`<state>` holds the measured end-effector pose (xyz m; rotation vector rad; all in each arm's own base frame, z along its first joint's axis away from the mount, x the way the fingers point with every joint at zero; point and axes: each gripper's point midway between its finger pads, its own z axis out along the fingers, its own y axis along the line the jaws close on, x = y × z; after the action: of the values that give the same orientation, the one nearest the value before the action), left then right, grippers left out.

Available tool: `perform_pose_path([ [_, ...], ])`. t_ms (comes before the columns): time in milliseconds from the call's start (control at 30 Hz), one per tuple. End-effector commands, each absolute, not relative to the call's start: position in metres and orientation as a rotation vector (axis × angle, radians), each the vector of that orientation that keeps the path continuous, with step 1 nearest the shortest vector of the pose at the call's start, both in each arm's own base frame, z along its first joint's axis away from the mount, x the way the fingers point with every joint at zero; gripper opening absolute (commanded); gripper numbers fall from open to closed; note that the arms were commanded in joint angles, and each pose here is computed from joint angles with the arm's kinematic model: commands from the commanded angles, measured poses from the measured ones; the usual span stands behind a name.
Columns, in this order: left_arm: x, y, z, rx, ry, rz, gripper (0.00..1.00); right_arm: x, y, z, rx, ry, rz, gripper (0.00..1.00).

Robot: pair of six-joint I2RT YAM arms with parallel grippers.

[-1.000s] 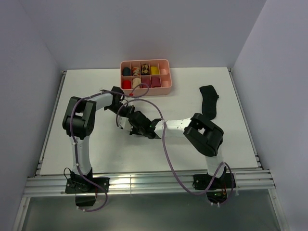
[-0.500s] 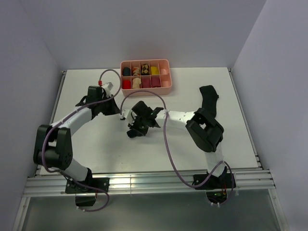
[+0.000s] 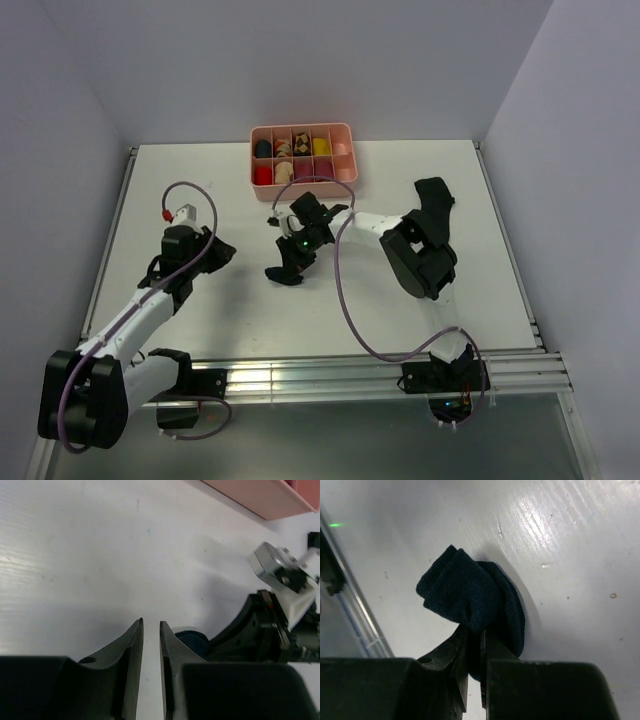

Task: Roll the socks
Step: Roll the sock at the center of the board.

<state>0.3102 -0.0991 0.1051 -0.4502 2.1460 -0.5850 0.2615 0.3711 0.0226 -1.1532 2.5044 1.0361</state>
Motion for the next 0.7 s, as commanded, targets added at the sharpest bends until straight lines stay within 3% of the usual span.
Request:
perform_pose_path([
  [0,0.307,-0.128,0.124,-0.437,2.053,-0.786,0.25,0.223,0.345,-0.018,-0.992,2.874,1.056,0.0],
  [400,0.29,-0.194,0.087,-0.525,2.179,-0.928,0.33,0.235,0.35,-0.018,-0.72,2.937,1.115,0.0],
  [667,0.279,-0.191,0.071,-0.64,2.22,-0.892,0.37,0.239,0.351,-0.019,-0.645,2.93,1.09,0.0],
])
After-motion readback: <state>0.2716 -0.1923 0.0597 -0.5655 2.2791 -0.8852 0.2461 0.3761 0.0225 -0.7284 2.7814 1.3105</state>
